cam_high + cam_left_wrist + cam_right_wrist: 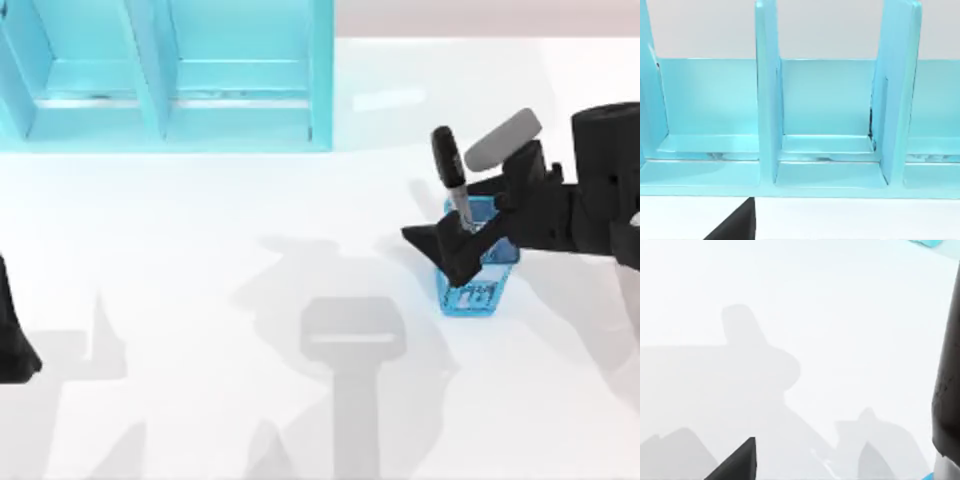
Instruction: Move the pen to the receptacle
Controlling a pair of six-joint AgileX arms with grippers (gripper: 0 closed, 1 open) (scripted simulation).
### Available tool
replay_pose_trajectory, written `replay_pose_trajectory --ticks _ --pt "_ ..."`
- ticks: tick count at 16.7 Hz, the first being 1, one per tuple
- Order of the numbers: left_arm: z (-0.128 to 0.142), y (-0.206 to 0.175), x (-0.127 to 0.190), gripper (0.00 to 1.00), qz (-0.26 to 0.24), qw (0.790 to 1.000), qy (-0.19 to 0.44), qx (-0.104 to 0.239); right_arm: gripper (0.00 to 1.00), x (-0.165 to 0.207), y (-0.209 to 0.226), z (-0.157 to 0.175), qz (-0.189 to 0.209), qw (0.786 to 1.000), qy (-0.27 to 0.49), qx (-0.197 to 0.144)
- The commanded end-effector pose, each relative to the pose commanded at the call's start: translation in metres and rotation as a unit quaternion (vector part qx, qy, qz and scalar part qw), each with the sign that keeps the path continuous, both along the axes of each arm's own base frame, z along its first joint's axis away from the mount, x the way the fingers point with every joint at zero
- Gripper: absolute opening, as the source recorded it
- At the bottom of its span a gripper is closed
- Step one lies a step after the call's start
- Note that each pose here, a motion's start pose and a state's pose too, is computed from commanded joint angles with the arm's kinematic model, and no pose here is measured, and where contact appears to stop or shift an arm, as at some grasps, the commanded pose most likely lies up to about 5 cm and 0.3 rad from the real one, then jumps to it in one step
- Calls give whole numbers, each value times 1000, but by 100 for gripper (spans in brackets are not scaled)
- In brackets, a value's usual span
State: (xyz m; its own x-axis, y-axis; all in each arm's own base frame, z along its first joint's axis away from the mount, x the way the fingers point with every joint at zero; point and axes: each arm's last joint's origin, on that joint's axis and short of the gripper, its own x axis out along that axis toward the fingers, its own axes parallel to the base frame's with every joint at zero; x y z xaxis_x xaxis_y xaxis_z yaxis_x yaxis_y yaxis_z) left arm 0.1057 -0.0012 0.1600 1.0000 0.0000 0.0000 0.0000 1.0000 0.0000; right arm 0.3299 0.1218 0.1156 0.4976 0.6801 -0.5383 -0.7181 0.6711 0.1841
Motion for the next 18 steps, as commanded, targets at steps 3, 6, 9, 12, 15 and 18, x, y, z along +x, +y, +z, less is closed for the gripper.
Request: replay_pose_trajectory --ticks 3,6,9,12,15,18 --pt "0 0 0 100 0 1000 0 0 25 0 0 0 0 1000 0 0" --pt "0 0 0 100 0 1000 0 0 2 0 0 0 0 1000 0 0" --pt "0 0 0 100 0 1000 0 0 0 0 0 0 0 1000 0 0" --pt "0 0 0 100 0 1000 0 0 0 0 0 0 0 1000 0 0" --pt "0 0 0 100 0 1000 0 0 0 0 0 2 1 1000 -1 3" --pt "0 0 0 100 0 1000 0 0 0 7 -7 9 4 1000 -8 3"
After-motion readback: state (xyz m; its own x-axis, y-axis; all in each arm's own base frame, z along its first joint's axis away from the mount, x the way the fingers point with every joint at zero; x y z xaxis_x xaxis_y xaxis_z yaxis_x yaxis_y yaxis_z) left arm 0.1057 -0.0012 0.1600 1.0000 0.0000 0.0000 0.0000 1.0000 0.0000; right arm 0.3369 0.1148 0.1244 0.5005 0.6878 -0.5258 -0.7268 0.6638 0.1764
